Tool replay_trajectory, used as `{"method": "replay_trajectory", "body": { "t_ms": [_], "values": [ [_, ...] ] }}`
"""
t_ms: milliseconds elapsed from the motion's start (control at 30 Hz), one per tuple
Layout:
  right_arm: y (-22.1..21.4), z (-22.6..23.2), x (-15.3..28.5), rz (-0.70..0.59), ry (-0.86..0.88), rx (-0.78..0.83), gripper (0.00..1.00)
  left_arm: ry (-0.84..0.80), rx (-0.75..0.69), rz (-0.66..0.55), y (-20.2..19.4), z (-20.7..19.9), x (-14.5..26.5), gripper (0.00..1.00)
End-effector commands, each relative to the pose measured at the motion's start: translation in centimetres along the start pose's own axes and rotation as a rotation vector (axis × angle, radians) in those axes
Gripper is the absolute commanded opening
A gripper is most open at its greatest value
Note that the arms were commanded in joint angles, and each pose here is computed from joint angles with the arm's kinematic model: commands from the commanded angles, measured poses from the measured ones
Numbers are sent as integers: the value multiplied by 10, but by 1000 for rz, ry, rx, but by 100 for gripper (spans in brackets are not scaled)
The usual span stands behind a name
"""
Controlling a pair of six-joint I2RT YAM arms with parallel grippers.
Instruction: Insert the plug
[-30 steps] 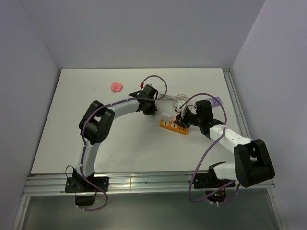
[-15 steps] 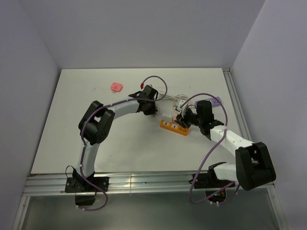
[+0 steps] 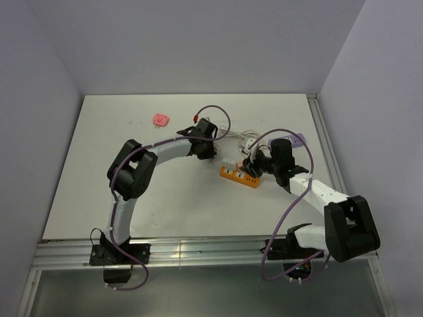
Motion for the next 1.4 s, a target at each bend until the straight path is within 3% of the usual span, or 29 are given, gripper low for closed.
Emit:
{"method": "replay_trajectory", "body": {
  "t_ms": [0, 500, 1367],
  "values": [
    [8, -1, -3, -34, 22, 27, 0, 4, -38, 12, -8, -2, 13, 0],
    [4, 10, -11, -1, 76, 35, 0, -8, -38, 22, -8, -4, 8, 0],
    [22, 16, 1, -92, 32, 23, 0, -5, -28, 14, -7, -4, 9, 0]
  ]
}}
Point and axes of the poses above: each gripper's point midway between its finger pads, its own x axis back along the fingers, its own z axis along the line the jaws close on, y = z × x, the point moved 10 cm from there along x, back along the fingers, and after that the axes turned 3 degrees about -x, right-handed, at the moved point
